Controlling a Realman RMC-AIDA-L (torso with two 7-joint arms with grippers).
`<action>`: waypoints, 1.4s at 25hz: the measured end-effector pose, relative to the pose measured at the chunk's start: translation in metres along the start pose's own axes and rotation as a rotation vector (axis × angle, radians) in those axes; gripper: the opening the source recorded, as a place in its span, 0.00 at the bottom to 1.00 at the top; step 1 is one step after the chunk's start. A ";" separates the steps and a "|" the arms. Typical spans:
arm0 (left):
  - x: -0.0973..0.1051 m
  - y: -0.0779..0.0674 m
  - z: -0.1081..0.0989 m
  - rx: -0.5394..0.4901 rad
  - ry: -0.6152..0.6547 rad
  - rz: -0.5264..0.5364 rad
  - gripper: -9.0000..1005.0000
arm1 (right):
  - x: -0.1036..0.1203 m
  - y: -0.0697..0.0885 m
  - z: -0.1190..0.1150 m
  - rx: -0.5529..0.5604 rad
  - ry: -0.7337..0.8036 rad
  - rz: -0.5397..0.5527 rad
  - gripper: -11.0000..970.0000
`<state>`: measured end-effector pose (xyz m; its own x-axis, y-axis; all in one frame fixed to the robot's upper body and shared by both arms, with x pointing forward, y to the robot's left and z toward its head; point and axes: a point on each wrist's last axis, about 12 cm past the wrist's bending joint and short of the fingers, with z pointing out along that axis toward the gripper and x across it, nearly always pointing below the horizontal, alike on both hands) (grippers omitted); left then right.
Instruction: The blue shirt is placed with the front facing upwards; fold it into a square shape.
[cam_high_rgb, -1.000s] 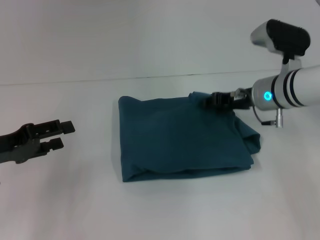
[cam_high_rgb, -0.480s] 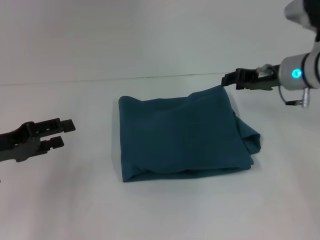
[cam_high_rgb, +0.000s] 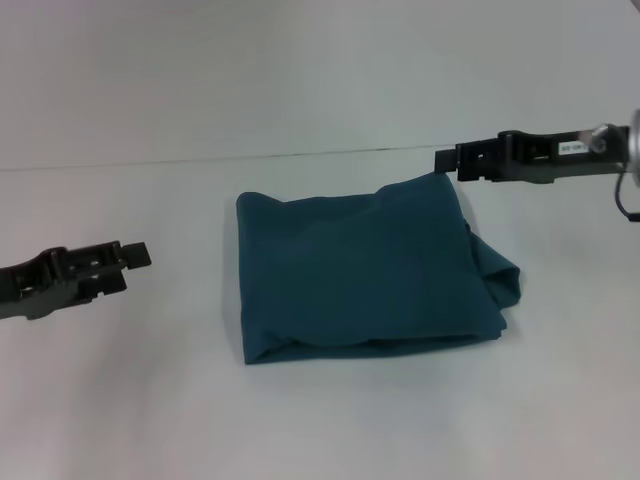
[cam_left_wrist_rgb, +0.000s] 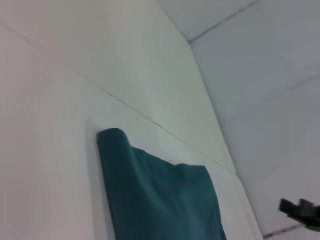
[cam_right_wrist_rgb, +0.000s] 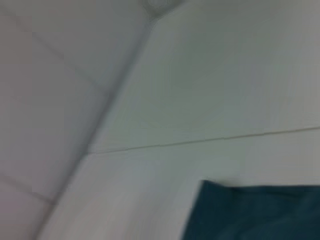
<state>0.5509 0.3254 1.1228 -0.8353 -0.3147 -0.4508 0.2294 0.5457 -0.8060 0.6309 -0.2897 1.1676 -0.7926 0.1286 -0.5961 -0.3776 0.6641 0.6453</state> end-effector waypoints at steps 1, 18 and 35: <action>0.000 -0.001 0.000 0.005 0.005 0.019 0.73 | 0.005 0.000 -0.004 -0.039 -0.004 -0.017 0.52; 0.006 -0.001 0.021 0.009 0.002 0.147 0.74 | 0.118 -0.049 -0.066 -0.045 -0.139 -0.109 0.94; 0.008 -0.011 0.112 -0.172 0.134 0.184 0.74 | 0.140 -0.065 -0.089 0.022 -0.237 -0.020 0.96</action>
<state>0.5976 0.2298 1.0846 -0.8486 -0.0995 -0.5196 0.3045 0.7112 -0.6336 0.5018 -0.3799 1.0846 -0.6494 0.2831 -0.7058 -0.3793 0.6838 0.6233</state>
